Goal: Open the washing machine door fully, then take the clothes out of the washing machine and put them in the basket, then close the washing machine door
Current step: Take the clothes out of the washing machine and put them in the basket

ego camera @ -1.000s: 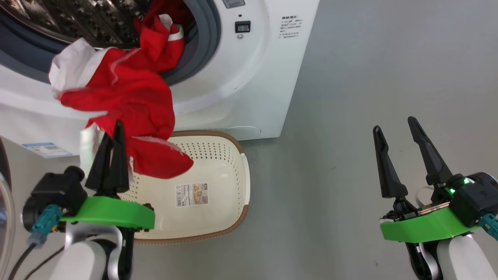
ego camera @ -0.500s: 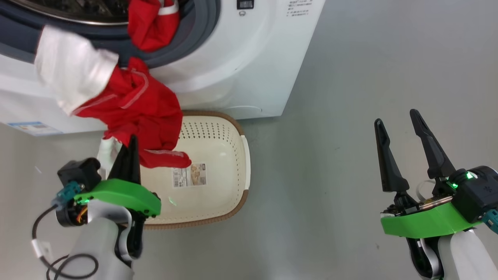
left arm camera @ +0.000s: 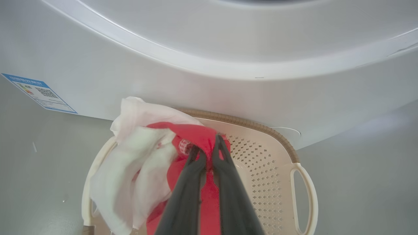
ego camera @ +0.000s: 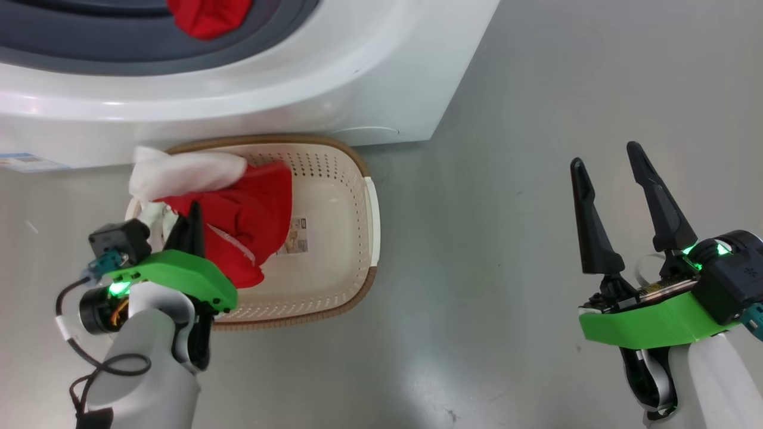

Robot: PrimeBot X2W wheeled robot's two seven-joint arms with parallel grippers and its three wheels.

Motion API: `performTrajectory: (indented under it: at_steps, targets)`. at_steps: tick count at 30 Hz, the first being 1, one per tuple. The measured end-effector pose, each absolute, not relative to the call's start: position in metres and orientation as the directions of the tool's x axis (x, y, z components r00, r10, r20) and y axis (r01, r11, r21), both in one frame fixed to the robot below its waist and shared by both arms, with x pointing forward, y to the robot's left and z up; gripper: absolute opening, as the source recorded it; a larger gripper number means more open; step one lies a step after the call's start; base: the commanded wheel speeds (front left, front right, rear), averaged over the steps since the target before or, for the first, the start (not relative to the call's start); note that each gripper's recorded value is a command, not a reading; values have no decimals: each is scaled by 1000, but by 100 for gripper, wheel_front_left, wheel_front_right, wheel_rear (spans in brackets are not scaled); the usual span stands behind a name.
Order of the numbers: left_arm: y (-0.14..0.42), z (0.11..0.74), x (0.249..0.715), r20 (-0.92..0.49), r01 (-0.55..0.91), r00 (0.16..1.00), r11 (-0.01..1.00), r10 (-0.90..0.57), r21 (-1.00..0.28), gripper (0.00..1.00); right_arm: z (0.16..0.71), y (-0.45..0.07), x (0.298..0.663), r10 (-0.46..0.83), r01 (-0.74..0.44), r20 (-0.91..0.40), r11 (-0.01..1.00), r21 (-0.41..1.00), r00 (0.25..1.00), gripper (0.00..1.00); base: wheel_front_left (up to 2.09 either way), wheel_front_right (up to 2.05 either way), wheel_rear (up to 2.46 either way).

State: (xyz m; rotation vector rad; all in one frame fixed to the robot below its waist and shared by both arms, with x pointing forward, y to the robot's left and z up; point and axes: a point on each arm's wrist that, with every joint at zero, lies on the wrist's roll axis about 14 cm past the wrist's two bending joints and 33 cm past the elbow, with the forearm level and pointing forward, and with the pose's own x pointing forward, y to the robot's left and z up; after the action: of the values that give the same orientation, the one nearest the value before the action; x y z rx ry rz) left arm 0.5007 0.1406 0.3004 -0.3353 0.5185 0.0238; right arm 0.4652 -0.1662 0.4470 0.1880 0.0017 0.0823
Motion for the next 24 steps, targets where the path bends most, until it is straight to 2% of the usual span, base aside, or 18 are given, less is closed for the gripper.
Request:
performTrajectory:
  at_steps: [17,18,20,21,24]
  targets:
    - [117,224,485,-710,-69,694,972,-117,-227,0,419,-165,477,93,-83,-48,980,182,994,100,0,0,0]
    - [116,221,483,-716,-66,688,972,-119,-226,7,418,-166,477,93,-82,-52,980,182,994,100,0,0,0]
    - [114,217,481,-731,-62,671,972,-126,-225,39,416,-167,476,89,-77,-58,981,180,994,100,0,0,0]
    - [114,215,479,-739,-61,662,973,-127,-221,48,415,-168,475,87,-75,-60,981,179,994,100,0,0,0]
    - [113,212,477,-749,-60,651,975,-125,-215,98,414,-169,475,84,-72,-64,982,177,994,100,0,0,0]
